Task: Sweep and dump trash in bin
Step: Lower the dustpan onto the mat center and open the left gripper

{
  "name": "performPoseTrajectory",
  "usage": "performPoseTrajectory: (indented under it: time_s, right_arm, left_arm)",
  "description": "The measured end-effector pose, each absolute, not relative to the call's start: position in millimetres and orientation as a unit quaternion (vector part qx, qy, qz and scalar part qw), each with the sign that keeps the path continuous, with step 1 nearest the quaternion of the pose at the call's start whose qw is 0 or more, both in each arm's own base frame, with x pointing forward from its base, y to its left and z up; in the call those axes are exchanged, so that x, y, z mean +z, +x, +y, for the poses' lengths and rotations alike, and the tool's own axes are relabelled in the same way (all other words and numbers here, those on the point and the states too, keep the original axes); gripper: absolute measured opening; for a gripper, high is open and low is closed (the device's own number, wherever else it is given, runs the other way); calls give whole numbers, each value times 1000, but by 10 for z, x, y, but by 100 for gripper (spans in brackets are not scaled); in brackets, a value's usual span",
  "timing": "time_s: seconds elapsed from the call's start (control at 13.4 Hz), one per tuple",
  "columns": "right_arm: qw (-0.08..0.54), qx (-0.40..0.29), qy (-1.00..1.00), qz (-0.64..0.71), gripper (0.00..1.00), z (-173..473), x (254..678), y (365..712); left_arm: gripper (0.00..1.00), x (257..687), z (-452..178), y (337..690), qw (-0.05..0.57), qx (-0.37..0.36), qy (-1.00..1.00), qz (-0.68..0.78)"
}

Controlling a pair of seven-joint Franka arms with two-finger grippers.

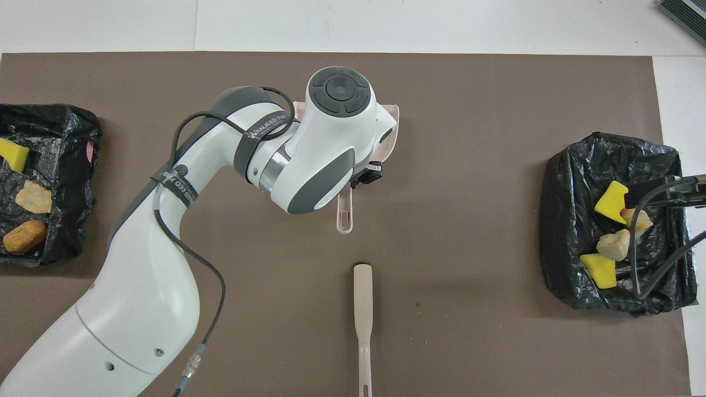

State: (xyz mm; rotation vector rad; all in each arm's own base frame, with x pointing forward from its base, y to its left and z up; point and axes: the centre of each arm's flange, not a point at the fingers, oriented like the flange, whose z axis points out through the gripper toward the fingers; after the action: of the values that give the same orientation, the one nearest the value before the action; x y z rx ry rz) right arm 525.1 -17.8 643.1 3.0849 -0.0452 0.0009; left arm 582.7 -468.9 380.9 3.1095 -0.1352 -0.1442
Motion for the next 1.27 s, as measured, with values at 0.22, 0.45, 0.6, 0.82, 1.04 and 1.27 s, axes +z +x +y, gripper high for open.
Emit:
performPoseTrajectory:
  time_s: [0.22, 0.45, 0.6, 0.82, 1.04, 1.27]
  right_arm:
    - [28, 1, 999, -16, 100, -196, 6435, 5250]
    - [23, 1, 999, -22, 100, -249, 6446, 5247]
    - [21, -8, 999, -33, 100, -368, 6466, 5211]
    - [20, -7, 1000, -20, 100, -430, 6580, 5175]
    - [19, -4, 1000, -18, 100, -413, 6602, 5177]
    - [24, 4, 1000, -8, 100, -396, 6616, 5197]
  left_arm:
    - [32, 3757, -4756, 5826, 20, -44, 998, -44]
    - [32, 3750, -4830, 5791, 26, -39, 998, -49]
    - [32, 3736, -4850, 5777, 26, -40, 998, -50]
    - [32, 3710, -4859, 5773, 26, -41, 998, -51]
    - [32, 3707, -4870, 5766, 26, -41, 997, -52]
    - [44, 3710, -4872, 5771, 28, -39, 998, -51]
